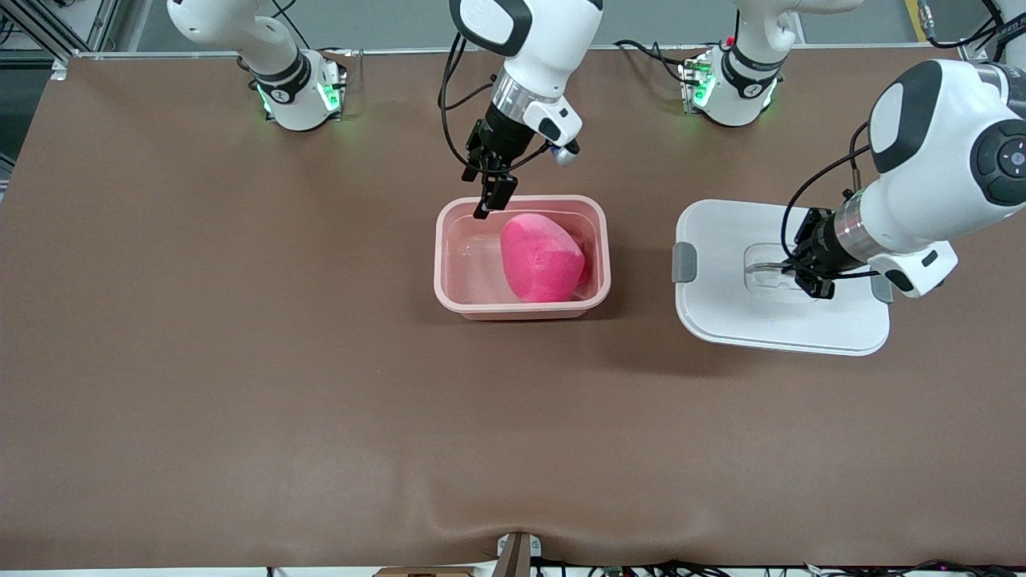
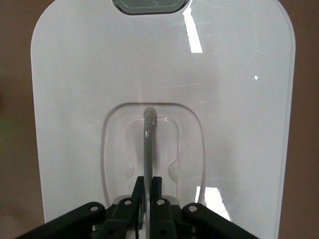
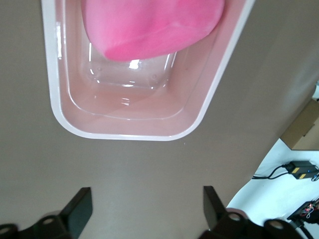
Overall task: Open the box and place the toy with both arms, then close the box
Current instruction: 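Withdraw the right gripper to rest while the left gripper holds the lid, then carry the lid over the box and lower it with the left gripper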
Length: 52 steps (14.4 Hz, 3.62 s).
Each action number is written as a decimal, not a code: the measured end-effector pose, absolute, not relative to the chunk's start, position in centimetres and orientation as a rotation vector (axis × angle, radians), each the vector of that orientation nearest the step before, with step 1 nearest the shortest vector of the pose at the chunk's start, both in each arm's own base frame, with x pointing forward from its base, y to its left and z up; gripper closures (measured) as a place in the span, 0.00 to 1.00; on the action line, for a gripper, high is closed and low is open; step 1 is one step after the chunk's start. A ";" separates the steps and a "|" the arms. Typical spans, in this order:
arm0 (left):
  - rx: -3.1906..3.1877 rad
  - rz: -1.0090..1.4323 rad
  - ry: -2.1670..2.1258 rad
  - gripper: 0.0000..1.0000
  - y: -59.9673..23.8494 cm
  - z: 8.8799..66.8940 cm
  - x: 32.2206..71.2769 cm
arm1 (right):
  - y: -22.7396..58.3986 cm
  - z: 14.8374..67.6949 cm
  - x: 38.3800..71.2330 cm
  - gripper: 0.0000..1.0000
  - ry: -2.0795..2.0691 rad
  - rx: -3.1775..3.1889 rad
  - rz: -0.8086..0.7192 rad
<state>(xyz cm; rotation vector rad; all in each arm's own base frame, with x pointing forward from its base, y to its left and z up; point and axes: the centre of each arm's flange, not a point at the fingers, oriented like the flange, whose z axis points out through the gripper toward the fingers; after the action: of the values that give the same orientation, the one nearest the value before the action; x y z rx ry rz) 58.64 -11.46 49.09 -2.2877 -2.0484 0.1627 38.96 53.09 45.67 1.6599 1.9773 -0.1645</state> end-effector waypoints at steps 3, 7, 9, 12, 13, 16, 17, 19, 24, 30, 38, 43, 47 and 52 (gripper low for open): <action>-2.288 0.163 -2.047 0.93 -11.5 49.1 58.6 | 51.4 46.0 40.2 0.00 1.836 1.782 -0.192; -2.289 0.164 -2.045 0.93 -11.6 49.0 58.6 | 45.2 47.7 46.0 0.00 1.693 2.005 -0.238; -2.291 0.164 -2.044 0.93 -11.7 49.0 58.6 | 39.4 49.8 50.2 0.00 1.605 2.180 -0.245; -2.293 0.164 -2.041 0.93 -11.8 49.0 58.6 | 30.0 52.8 55.2 0.00 1.447 2.421 -0.236; -2.294 0.164 -2.040 0.93 -11.8 49.0 58.6 | 27.1 53.4 56.4 0.00 1.397 2.508 -0.235; -2.299 0.165 -2.034 0.93 -12.1 49.0 58.5 | 18.2 53.9 59.6 0.00 1.224 2.749 -0.239; -2.302 0.165 -2.031 0.93 -12.3 49.0 58.5 | 15.1 53.8 60.4 0.00 1.156 2.819 -0.240; -2.310 0.166 -2.023 0.93 -12.7 49.1 58.4 | 9.7 53.9 61.3 0.00 1.035 2.903 -0.239; -2.326 0.169 -2.005 0.93 -14.0 49.1 58.1 | 1.9 55.9 60.1 0.00 0.806 2.993 -0.148; -2.293 0.170 -2.048 0.93 -18.9 49.2 56.7 | 0.7 58.8 55.3 0.00 0.321 3.086 -0.076; -2.250 0.174 -2.132 0.93 -27.3 48.9 54.0 | -5.0 59.7 54.0 0.00 0.066 3.205 -0.052; -2.230 0.194 -2.150 0.93 -31.9 47.5 52.8 | -3.5 60.9 54.2 0.00 0.013 3.209 -0.028; -2.200 0.201 -2.200 0.93 -35.4 46.5 51.9 | -2.9 61.7 54.3 0.00 -0.024 3.208 -0.004; -2.182 0.208 -2.191 0.93 -38.8 44.9 51.1 | -1.9 62.1 54.0 0.00 0.052 3.173 -0.043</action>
<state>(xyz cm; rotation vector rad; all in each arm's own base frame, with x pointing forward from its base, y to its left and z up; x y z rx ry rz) 51.10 -38.84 44.87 -2.1816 -2.1914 0.2078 53.95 -1.87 62.14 3.1730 0.0515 -0.0426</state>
